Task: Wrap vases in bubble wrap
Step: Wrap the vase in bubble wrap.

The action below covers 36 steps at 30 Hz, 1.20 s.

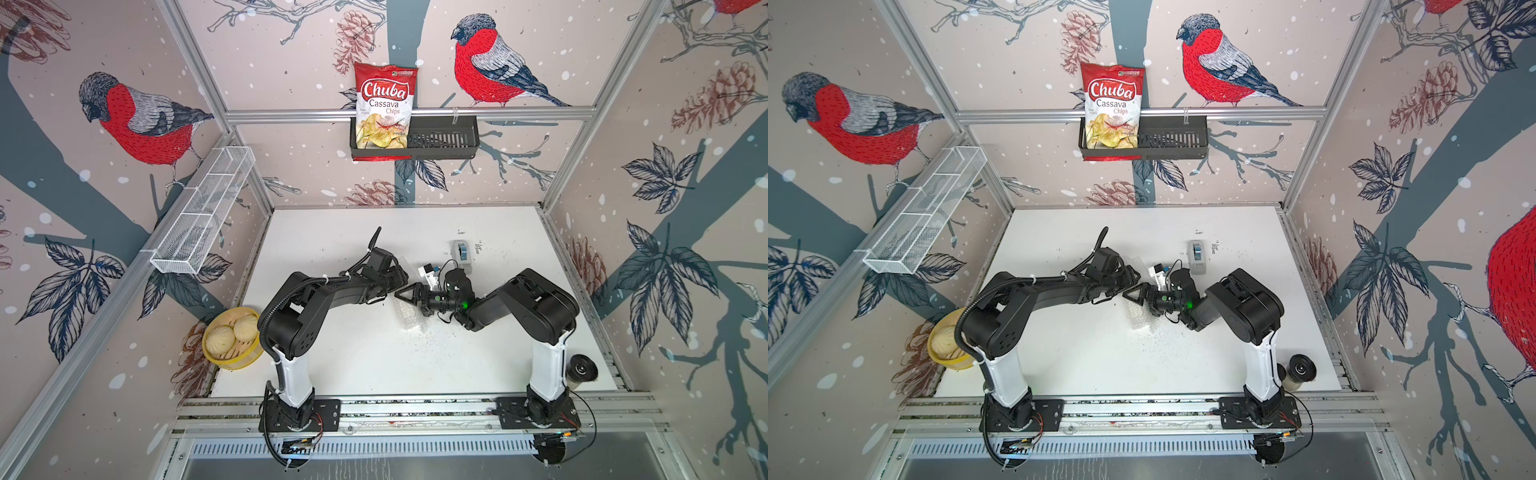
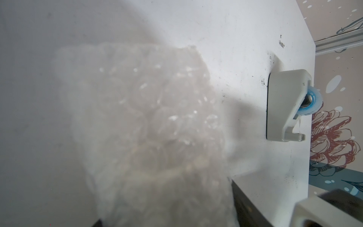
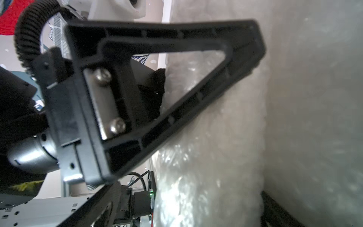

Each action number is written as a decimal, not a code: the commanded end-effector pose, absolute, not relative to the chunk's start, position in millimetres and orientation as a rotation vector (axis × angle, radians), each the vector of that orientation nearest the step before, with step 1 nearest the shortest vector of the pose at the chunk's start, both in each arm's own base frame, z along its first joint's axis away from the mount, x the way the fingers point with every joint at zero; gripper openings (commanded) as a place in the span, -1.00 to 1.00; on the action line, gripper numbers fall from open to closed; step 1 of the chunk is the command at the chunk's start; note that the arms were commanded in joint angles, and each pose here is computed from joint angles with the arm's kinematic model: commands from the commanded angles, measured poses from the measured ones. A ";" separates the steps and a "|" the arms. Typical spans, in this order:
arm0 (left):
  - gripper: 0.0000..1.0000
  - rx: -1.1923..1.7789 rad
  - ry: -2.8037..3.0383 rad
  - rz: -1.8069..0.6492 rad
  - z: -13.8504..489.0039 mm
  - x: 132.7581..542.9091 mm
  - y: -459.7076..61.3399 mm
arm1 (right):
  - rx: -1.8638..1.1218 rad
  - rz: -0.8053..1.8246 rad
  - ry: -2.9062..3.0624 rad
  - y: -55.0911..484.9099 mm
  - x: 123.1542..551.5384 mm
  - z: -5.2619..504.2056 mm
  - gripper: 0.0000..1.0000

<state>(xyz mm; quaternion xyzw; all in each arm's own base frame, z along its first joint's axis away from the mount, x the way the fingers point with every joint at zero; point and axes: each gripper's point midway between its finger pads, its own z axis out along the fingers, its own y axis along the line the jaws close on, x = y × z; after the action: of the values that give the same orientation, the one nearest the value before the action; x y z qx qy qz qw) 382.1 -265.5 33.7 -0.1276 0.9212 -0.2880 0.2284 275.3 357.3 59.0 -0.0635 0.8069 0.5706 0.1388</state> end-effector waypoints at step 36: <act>0.19 -0.466 2.788 -0.469 -21.9 345.1 -233.3 | -0.554 0.275 2.313 360.6 278.3 39.0 0.82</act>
<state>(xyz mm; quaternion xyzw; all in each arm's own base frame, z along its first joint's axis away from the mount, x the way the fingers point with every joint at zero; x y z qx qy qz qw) 392.4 -264.0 24.7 -0.1378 0.9294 -0.2465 0.2378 274.1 361.6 37.8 -0.2131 0.9017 0.1211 0.3562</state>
